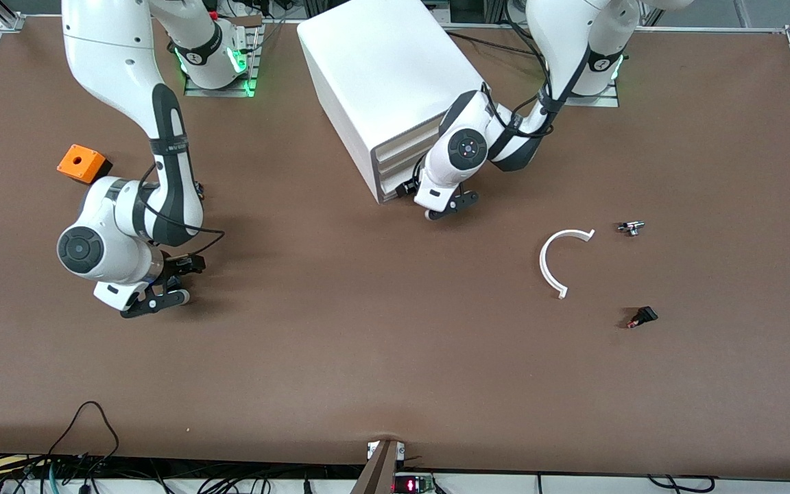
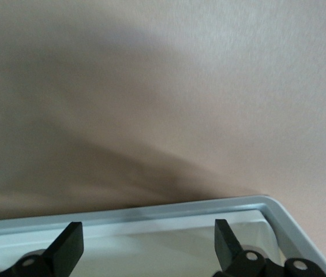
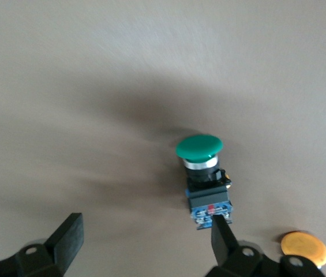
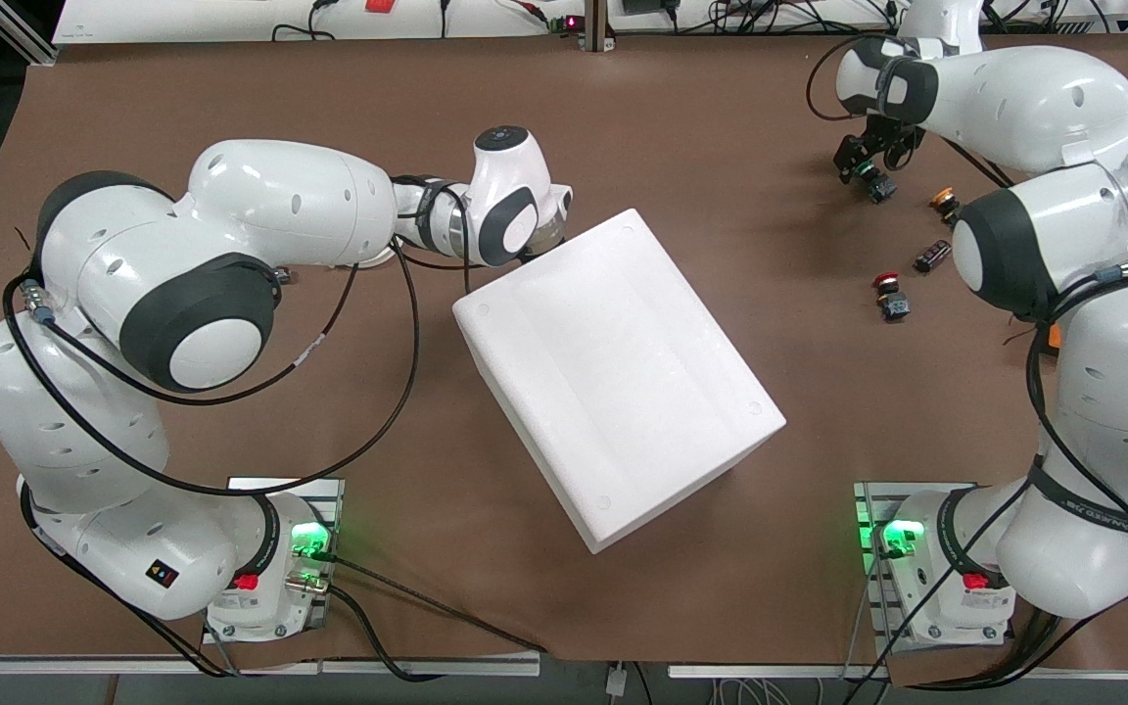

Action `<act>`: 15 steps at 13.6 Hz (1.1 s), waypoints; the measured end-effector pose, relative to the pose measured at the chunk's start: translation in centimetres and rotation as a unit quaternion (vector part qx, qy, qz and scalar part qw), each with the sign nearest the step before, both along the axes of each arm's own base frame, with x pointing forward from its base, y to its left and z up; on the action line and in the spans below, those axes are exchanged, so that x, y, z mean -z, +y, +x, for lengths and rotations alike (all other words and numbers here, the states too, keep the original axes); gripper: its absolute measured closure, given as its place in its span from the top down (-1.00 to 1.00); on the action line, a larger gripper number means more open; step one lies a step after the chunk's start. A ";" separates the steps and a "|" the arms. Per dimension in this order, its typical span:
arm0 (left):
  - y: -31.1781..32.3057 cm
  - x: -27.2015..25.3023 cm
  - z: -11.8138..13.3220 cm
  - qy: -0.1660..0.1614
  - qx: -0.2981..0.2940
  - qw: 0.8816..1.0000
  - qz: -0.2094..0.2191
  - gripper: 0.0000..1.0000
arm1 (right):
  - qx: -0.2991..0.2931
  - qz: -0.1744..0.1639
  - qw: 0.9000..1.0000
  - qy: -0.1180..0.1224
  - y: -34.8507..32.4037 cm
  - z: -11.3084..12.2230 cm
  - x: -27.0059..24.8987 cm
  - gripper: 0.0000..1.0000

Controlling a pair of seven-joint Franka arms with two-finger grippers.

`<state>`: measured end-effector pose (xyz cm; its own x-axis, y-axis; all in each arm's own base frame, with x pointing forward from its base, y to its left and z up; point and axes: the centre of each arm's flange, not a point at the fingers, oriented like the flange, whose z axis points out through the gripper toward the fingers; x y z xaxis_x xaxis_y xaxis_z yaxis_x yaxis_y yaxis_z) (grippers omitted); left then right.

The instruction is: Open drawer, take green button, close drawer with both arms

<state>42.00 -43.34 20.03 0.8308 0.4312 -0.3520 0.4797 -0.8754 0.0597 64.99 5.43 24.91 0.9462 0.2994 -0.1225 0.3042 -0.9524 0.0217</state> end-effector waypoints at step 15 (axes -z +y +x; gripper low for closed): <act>7.8 -4.0 9.3 -0.043 -0.022 0.998 -0.039 1.00 | -0.042 0.057 0.995 -0.070 1.8 -4.0 -27.7 0.98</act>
